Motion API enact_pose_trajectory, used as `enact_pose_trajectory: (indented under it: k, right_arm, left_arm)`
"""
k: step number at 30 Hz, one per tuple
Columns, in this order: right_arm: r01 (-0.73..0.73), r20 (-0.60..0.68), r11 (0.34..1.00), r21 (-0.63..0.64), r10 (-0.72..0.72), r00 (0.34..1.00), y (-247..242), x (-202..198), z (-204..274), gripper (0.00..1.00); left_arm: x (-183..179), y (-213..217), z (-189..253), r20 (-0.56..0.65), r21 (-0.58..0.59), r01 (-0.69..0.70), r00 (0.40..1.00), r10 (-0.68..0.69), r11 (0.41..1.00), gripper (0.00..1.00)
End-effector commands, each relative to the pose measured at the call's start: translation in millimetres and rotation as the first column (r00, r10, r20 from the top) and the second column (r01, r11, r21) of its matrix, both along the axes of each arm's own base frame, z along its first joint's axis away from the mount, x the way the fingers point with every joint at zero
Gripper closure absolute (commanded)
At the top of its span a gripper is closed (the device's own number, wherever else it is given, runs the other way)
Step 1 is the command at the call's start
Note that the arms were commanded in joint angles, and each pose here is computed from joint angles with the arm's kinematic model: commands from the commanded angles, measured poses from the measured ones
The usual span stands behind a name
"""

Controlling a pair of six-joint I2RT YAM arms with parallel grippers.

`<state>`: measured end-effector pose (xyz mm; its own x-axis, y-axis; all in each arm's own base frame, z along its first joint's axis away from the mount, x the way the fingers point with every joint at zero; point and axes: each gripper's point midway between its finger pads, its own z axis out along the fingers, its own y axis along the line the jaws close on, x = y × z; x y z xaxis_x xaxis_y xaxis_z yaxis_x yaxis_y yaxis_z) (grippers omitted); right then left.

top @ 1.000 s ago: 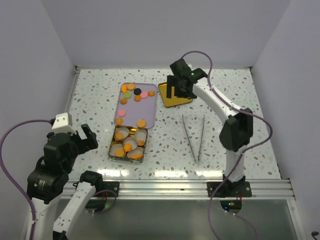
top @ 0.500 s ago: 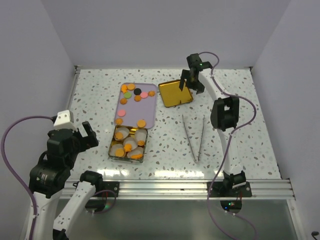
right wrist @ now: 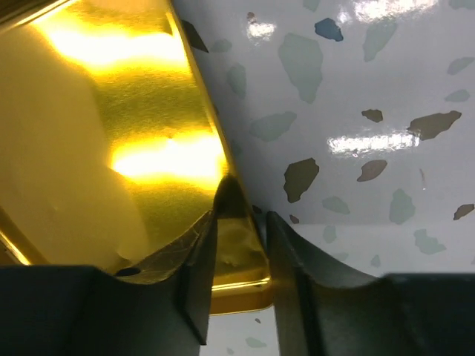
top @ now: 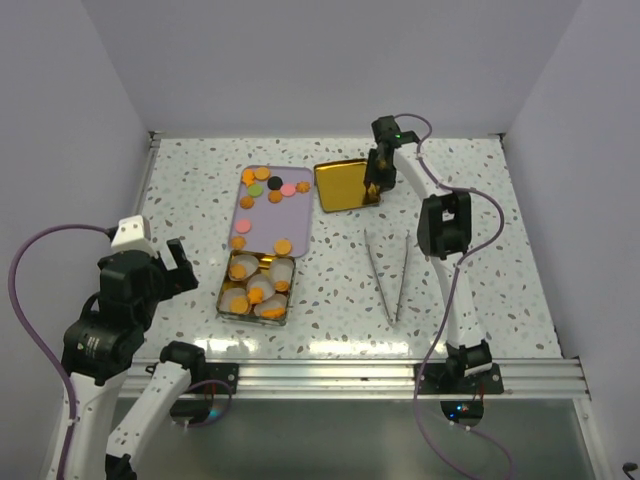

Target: Pack the cookies

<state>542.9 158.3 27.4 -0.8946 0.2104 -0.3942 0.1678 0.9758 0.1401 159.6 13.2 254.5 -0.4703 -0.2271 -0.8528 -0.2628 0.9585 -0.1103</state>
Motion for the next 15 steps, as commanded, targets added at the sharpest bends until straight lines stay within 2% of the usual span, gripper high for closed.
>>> enact_pose_trajectory:
  k: [1,5,9,15]
  right_arm:
    - [-0.007,-0.011,1.0,0.012,0.007,1.0,-3,0,-7,0.67]
    - [-0.007,-0.023,1.0,0.01,0.007,1.0,-5,-6,-6,0.88]
    - [-0.009,-0.002,1.0,0.015,0.009,1.0,-5,-5,12,0.98]
    - [0.008,0.106,0.998,0.067,-0.015,0.994,-2,0,80,1.0]
  left_arm:
    - [5,1,6,0.027,-0.008,-0.022,0.999,0.022,1.0,0.0]
    - [5,1,5,0.038,-0.011,-0.018,0.999,0.019,1.0,0.0]
    - [5,-1,6,0.045,-0.016,-0.011,0.999,0.012,1.0,0.0]
    - [2,-1,9,0.064,-0.021,-0.005,0.998,0.007,1.0,0.0]
